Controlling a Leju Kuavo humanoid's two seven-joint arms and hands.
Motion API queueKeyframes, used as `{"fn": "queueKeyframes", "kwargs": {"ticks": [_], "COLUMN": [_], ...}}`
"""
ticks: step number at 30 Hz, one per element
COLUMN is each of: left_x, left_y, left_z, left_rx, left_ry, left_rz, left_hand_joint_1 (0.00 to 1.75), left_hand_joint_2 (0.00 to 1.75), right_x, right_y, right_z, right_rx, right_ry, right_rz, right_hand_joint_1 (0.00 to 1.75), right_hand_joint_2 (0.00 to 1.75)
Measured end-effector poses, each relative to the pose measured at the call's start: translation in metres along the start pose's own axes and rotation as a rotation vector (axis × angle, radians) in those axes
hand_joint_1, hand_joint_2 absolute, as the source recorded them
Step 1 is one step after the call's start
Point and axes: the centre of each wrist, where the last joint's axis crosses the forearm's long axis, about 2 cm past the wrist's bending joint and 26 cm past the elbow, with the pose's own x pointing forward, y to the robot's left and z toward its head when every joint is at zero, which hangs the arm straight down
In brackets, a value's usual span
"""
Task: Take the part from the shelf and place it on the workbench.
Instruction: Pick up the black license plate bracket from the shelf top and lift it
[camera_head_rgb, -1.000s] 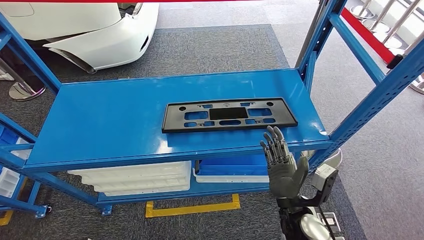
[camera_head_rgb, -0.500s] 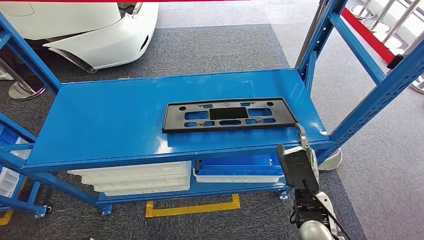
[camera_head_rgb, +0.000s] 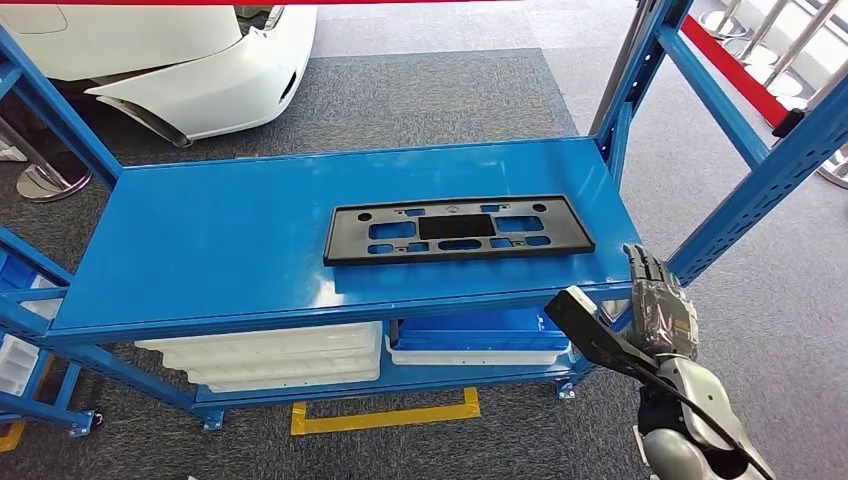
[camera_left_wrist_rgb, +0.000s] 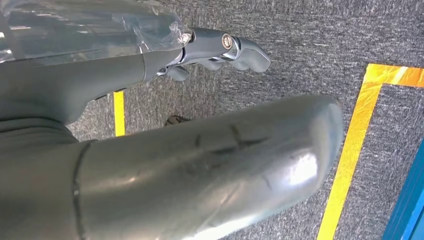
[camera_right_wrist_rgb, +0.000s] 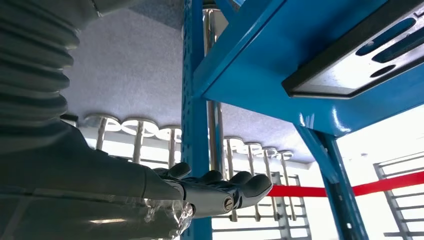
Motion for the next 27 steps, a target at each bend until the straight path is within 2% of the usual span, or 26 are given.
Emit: {"fn": "queueKeyframes", "kwargs": {"ticks": [13,19,27], "left_x": [-0.001,-0.001,-0.001], "left_y": [-0.003,-0.004,-0.005], "left_z": [0.0,0.0,0.0], "left_rx": [-0.014,-0.054,-0.06], "left_ry": [-0.001,-0.025,-0.032], "left_rz": [-0.011,-0.012,-0.017], "left_hand_joint_1": [0.0,0.0,0.0], "left_hand_joint_2": [0.0,0.0,0.0], "right_x": [-0.013,-0.014,0.002], "right_y": [-0.014,-0.021,-0.013], "right_z": [-0.017,-0.04,-0.053], "right_rx": [-0.01,0.018,0.041], "right_ry": [-0.011,-0.131,-0.383], "right_rz": [0.089,0.187,0.188], "right_hand_joint_1": [0.0,0.0,0.0], "right_hand_joint_2": [1.75,1.75,1.75]}}
